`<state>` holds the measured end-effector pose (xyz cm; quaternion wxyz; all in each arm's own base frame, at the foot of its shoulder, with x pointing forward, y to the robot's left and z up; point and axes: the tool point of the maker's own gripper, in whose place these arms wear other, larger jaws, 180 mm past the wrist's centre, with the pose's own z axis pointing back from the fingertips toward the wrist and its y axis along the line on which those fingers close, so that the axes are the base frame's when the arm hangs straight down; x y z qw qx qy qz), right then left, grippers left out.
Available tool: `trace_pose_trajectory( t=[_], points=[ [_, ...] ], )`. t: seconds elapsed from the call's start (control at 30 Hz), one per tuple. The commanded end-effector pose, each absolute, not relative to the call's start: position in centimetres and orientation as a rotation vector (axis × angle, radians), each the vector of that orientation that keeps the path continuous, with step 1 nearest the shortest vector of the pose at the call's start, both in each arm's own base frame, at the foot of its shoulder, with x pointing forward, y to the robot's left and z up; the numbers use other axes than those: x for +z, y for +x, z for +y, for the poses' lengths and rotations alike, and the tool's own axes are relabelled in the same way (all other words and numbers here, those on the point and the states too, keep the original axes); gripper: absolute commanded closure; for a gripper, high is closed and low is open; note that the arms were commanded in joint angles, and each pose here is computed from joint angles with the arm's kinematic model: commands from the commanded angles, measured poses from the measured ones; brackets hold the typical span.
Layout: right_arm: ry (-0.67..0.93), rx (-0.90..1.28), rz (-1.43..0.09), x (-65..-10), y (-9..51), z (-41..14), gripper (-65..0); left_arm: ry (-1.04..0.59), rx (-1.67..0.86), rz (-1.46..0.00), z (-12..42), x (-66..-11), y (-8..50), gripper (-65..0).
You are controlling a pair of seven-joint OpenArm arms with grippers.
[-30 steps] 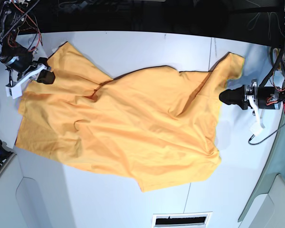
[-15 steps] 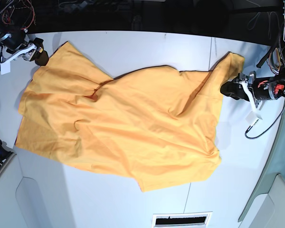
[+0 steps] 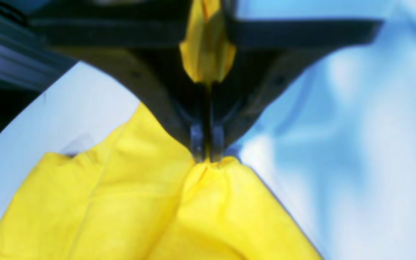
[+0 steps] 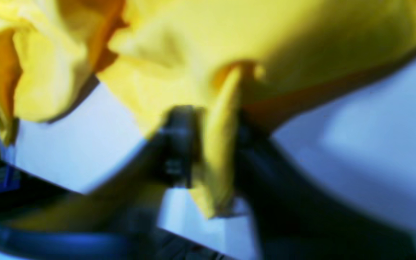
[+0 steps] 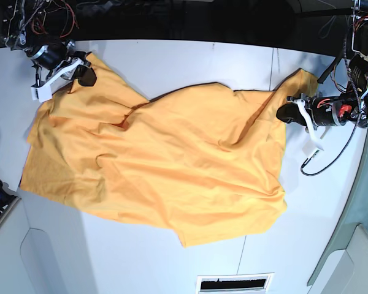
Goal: Layout the t-shirt on the table in an organized manner, then fold the t-shirt properly
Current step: 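Pull the shirt taut between both grippers, stretching it flat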
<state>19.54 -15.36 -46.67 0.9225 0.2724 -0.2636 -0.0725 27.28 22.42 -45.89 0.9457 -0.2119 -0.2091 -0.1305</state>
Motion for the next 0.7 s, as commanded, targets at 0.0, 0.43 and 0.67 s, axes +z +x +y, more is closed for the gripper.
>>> trace_pose_trajectory(
  t=[0.0,0.43,0.67],
  points=[
    [0.539,-0.131,-0.556,-46.2,20.3,-16.0,0.0,-0.415,-0.275,-0.458,23.4,-44.7,28.3,0.0],
    [0.37,-0.14,-0.709,-40.5,22.9,-23.9,0.0,-0.449,-0.434,-0.522,24.4,-35.5,29.8,0.0],
    [0.277,-0.127,-0.706,-39.3,22.5,-28.0,0.0,-0.447,-0.463,-0.531,24.0,-34.8,29.8,0.0]
  ],
)
